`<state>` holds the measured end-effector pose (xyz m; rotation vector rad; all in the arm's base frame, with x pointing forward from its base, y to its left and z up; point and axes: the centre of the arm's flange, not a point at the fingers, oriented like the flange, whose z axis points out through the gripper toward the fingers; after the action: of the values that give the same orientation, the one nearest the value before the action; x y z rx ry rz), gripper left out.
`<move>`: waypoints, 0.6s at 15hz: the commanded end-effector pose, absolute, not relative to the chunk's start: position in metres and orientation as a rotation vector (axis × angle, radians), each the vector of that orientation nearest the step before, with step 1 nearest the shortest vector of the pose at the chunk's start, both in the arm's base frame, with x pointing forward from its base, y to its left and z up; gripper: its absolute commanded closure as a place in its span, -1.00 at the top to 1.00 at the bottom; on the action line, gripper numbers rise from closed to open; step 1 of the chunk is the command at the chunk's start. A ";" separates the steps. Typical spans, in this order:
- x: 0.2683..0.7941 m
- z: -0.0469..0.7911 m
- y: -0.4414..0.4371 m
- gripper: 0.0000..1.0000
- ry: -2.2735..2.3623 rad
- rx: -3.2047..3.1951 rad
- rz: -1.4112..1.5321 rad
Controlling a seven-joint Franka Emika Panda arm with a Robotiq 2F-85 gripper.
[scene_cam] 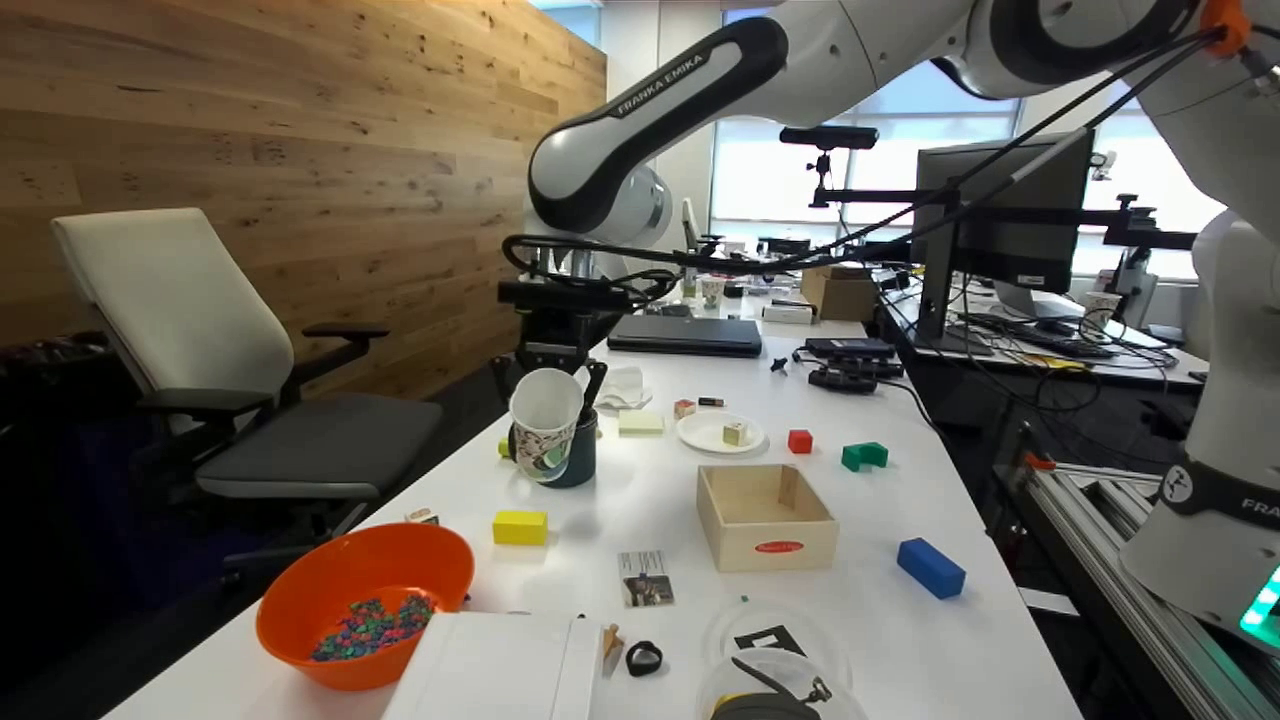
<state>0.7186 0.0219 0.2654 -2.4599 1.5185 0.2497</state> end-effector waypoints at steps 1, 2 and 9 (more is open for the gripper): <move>0.762 0.275 0.038 -0.60 1.466 -2.540 0.214; 0.767 0.277 0.041 -0.60 1.452 -2.547 0.207; 0.797 0.280 0.068 -0.60 1.357 -2.559 0.251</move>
<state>0.7608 0.0564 0.2766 -2.5352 1.3864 0.2371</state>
